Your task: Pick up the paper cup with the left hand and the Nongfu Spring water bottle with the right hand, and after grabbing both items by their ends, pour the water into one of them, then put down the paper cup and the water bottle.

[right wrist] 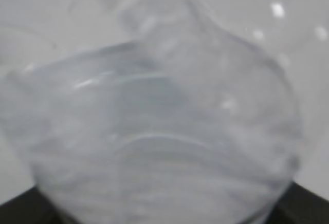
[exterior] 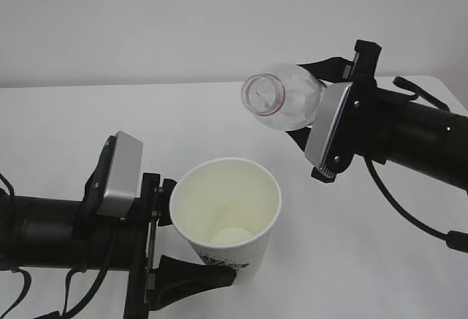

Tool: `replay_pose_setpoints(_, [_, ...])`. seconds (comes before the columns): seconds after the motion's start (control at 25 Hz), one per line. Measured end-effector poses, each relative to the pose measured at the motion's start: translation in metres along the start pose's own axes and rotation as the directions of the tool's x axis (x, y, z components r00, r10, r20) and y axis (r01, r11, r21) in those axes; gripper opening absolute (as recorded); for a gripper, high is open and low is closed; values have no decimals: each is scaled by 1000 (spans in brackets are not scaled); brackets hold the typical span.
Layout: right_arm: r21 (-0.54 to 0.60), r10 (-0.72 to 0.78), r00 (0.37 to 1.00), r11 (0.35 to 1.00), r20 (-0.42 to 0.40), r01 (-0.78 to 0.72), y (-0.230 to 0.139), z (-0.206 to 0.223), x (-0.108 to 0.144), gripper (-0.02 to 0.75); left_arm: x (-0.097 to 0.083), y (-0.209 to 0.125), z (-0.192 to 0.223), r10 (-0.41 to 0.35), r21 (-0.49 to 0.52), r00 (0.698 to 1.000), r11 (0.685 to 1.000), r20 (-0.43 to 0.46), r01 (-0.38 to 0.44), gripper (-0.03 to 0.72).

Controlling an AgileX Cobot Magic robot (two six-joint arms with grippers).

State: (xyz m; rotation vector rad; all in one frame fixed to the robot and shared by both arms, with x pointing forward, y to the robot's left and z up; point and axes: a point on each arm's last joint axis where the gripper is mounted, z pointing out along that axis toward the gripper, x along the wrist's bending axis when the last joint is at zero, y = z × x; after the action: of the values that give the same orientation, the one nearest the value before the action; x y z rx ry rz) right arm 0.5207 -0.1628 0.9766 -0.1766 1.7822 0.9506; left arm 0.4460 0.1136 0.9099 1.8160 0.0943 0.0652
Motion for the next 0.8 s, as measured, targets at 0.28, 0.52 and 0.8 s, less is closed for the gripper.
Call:
replay_pose_setpoints(0.28, [10, -44, 999, 999, 23, 44, -1, 0, -2, 498, -1, 0, 0, 4, 2, 1000, 1000, 9, -4, 555])
replay_pose_setpoints(0.52, [-13, -70, 996, 997, 55, 71, 2, 3, -9, 498, -1, 0, 0, 4, 2, 1000, 1000, 9, -4, 555])
replay_pose_setpoints(0.8, [-6, -114, 991, 993, 66, 114, 3, 7, -16, 498, -1, 0, 0, 4, 3, 1000, 1000, 10, -4, 555])
